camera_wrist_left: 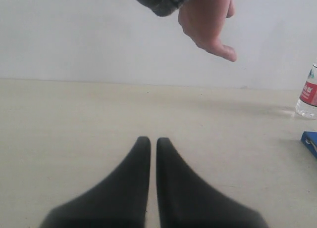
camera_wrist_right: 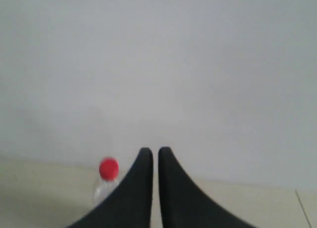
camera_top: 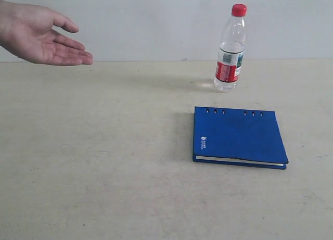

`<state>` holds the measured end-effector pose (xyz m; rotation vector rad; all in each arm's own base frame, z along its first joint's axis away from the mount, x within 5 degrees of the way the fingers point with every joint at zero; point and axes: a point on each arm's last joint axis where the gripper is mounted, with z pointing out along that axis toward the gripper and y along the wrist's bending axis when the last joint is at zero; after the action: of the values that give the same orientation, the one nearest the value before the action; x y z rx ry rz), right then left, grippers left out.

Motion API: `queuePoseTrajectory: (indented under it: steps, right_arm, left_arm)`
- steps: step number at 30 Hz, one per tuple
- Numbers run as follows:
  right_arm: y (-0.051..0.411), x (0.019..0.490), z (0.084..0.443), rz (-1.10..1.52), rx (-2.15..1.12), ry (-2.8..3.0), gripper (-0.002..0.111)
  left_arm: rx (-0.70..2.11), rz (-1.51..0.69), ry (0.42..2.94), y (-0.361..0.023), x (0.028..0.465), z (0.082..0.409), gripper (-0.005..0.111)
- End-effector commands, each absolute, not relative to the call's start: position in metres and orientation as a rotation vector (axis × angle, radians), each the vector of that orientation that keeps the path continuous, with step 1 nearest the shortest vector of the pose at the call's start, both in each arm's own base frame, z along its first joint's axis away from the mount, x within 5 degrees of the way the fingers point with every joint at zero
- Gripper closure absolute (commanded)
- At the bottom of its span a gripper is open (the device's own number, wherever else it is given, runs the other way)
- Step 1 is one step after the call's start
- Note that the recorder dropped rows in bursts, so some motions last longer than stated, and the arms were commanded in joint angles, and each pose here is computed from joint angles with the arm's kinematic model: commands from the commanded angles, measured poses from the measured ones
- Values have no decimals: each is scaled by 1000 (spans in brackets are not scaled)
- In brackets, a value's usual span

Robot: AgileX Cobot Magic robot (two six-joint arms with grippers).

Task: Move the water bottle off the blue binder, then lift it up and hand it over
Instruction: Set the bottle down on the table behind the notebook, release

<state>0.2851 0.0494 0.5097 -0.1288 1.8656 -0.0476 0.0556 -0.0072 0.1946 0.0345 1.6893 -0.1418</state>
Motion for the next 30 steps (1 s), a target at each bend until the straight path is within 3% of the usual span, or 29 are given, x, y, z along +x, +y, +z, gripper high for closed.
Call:
queuePoseTrajectory:
  steps: [1, 5, 10, 14, 20, 24, 28, 30]
  right_arm:
    - [27, 173, 587, 72, -62, 1457, 107]
    - [3, 65, 621, -32, -127, 1148, 107]
    - [-17, -6, 608, -288, -256, 1170, 107]
    - [-21, -18, 595, -313, -281, 1218, 107]
    - [-9, 6, 580, -207, -335, 1335, 107]
    - [-5, 10, 586, -171, -330, 1272, 107]
    - [-12, -21, 588, -101, -264, 1226, 107]
    - [-18, -61, 585, -85, -269, 1118, 107]
  left_arm:
    - [36, -146, 1672, -7, 56, 196, 102]
    - [36, -146, 1672, -7, 56, 196, 102]
    - [36, -146, 1670, -7, 56, 196, 102]
    - [26, -154, 1649, -7, 56, 198, 102]
    - [-193, -400, 1630, -10, 56, 200, 102]
    - [-201, -409, 1628, -10, 56, 200, 102]
    - [-153, -345, 1567, -8, 56, 206, 102]
    - [-122, -313, 1566, -8, 56, 206, 102]
